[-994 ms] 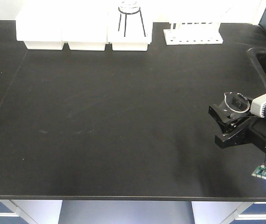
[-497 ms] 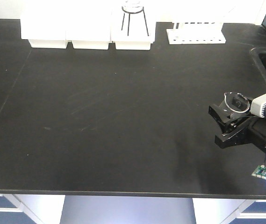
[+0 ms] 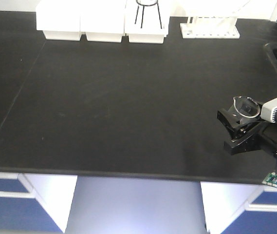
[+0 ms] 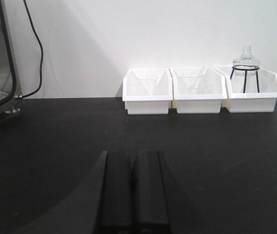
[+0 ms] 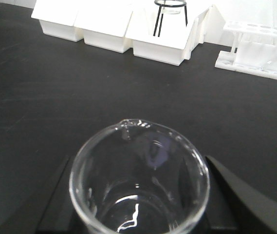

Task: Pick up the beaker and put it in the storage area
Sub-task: 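Drive the base back and turn while holding the beaker in the right gripper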

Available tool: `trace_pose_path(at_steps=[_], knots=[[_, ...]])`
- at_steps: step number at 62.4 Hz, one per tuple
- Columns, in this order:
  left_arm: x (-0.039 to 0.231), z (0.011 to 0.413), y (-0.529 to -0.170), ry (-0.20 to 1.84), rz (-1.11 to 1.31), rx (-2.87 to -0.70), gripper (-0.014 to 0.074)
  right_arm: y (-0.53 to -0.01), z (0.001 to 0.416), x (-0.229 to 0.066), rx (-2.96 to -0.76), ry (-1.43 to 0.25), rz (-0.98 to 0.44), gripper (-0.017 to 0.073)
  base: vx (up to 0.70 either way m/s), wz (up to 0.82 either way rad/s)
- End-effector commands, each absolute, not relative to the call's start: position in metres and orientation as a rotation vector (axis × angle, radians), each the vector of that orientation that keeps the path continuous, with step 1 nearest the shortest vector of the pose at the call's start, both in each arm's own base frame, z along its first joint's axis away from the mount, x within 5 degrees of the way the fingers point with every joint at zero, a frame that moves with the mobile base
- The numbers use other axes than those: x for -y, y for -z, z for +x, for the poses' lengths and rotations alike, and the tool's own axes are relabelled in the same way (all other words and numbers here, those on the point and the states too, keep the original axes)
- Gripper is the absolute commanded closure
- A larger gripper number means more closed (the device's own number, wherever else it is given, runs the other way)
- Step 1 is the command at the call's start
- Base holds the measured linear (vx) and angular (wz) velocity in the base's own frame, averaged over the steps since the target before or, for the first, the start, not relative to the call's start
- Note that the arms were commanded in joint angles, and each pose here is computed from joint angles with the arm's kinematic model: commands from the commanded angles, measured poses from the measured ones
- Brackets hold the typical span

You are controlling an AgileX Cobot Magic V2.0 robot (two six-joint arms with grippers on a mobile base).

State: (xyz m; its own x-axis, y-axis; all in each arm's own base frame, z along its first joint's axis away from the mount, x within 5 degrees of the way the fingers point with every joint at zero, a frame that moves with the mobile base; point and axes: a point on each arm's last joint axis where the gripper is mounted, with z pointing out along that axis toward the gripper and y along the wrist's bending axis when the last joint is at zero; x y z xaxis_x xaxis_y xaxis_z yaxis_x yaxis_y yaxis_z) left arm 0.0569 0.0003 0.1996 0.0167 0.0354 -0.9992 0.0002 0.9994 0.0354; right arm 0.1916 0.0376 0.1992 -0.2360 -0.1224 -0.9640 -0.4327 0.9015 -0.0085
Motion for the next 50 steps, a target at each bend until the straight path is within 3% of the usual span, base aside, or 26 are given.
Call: trace_pose_path(at_steps=[1,50], knots=[[0.001,0.054,-0.2152,-0.01,0.03,-1.433,0.06,-0.2151,0.1946,-0.0395,-1.693,-0.332,-0.407,0.0485,-0.22,0.0],[0.001,0.054,-0.2152,-0.01,0.03,-1.433,0.06,-0.2151,0.1946,-0.0396,-1.692,-0.332,-0.407,0.0485,-0.31,-0.02]])
